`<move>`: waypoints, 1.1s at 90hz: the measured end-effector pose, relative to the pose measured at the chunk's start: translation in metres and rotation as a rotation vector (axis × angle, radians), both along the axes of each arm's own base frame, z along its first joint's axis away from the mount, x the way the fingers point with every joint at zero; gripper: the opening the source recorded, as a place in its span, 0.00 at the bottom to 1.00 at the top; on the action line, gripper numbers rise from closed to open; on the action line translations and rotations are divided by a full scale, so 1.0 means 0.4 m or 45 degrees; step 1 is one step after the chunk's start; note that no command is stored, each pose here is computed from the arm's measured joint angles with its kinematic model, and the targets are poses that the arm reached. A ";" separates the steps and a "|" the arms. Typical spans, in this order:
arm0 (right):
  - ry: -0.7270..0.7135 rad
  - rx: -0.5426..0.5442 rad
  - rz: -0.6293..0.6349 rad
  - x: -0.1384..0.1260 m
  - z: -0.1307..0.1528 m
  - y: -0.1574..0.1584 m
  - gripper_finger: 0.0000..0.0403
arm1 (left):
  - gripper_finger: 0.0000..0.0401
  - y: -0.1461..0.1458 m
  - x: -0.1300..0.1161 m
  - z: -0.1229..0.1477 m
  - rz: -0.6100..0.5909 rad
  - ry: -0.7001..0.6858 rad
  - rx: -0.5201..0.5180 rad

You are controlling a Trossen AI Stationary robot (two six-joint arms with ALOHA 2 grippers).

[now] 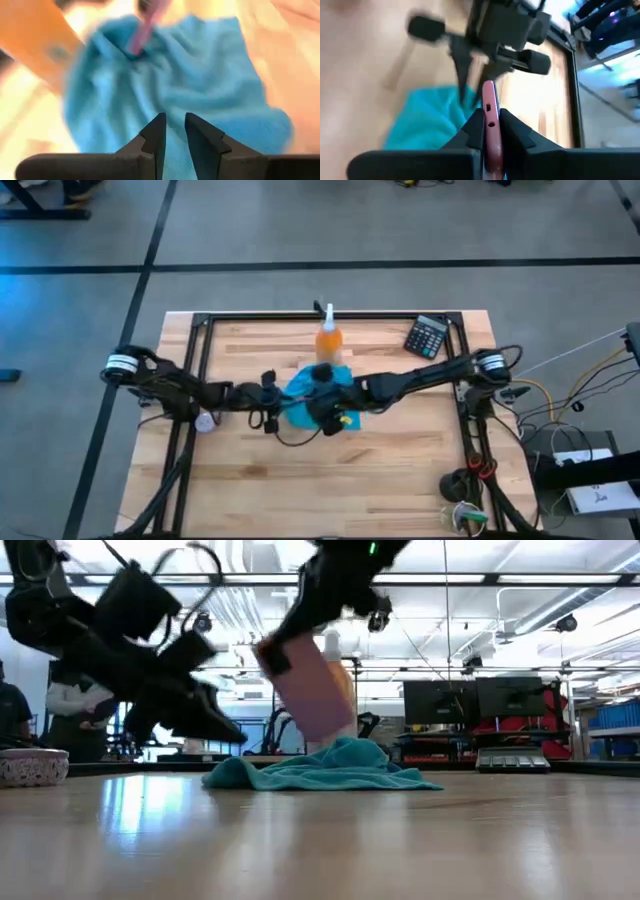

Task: Apply microfiber cloth
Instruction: Wipe the back of the pink cellphone using microfiber cloth

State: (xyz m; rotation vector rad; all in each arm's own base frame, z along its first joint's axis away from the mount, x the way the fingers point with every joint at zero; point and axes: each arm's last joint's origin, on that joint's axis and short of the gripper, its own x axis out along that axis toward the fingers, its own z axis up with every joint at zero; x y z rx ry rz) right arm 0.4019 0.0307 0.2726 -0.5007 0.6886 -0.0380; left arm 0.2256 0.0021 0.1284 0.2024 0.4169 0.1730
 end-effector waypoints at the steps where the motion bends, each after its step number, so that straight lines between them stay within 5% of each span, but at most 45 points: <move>1: -0.006 0.009 -0.009 -0.003 0.005 -0.003 0.04 | 0.15 0.000 0.001 0.006 -0.004 -0.025 0.009; 14: -0.028 0.092 -0.116 -0.023 0.034 -0.047 0.04 | 0.15 -0.001 0.008 0.086 -0.028 -0.335 0.091; 29: -0.029 0.220 -0.141 -0.025 0.034 -0.068 0.04 | 0.22 0.001 0.007 0.138 -0.040 -0.453 0.173; 68: -0.072 0.311 -0.133 -0.034 0.054 -0.069 0.04 | 0.52 -0.001 0.056 0.171 -0.065 -0.451 0.227; 82: -0.109 0.325 -0.134 -0.046 0.078 -0.069 0.04 | 0.51 -0.002 0.054 0.182 -0.081 -0.489 0.229; 99: -0.123 0.342 -0.145 -0.049 0.085 -0.069 0.04 | 0.39 -0.006 0.053 0.190 -0.143 -0.525 0.209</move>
